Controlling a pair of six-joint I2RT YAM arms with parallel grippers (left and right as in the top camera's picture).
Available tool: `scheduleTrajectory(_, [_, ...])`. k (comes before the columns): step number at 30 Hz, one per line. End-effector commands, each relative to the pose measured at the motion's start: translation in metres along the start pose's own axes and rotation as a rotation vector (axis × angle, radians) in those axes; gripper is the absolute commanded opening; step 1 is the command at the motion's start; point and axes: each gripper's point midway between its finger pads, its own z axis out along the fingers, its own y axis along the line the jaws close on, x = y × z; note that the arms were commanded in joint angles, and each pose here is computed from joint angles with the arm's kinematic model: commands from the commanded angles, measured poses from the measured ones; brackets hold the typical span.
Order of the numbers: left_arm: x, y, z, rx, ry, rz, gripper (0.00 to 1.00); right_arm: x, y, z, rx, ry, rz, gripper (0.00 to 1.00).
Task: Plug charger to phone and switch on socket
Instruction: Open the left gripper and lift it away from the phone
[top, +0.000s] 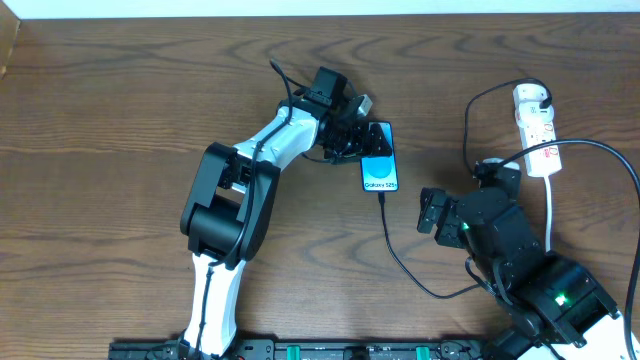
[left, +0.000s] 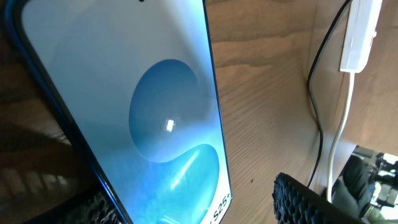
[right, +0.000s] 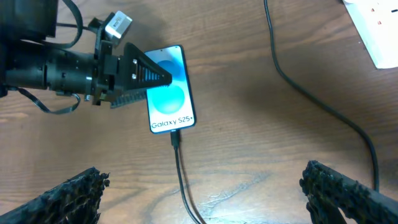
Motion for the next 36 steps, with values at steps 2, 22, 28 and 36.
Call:
scheduleTrajectory(2, [0.006, 0.04, 0.01, -0.139, 0.009, 0.04, 0.77, -0.003, -0.001, -0.002, 0.003, -0.003, 0.021, 0.99])
scheduleTrajectory(22, [-0.004, 0.034, -0.004, -0.135, -0.017, 0.215, 0.88, 0.003, 0.0, -0.003, -0.009, 0.03, 0.016, 0.99])
scheduleTrajectory(28, [-0.033, 0.023, -0.089, -0.275, -0.19, 0.227, 0.9, 0.001, -0.003, -0.003, 0.009, 0.014, 0.015, 0.99])
scheduleTrajectory(36, [-0.032, -0.016, -0.246, -0.579, -0.493, 0.318, 0.9, -0.018, -0.017, 0.0, 0.108, -0.085, 0.018, 0.99])
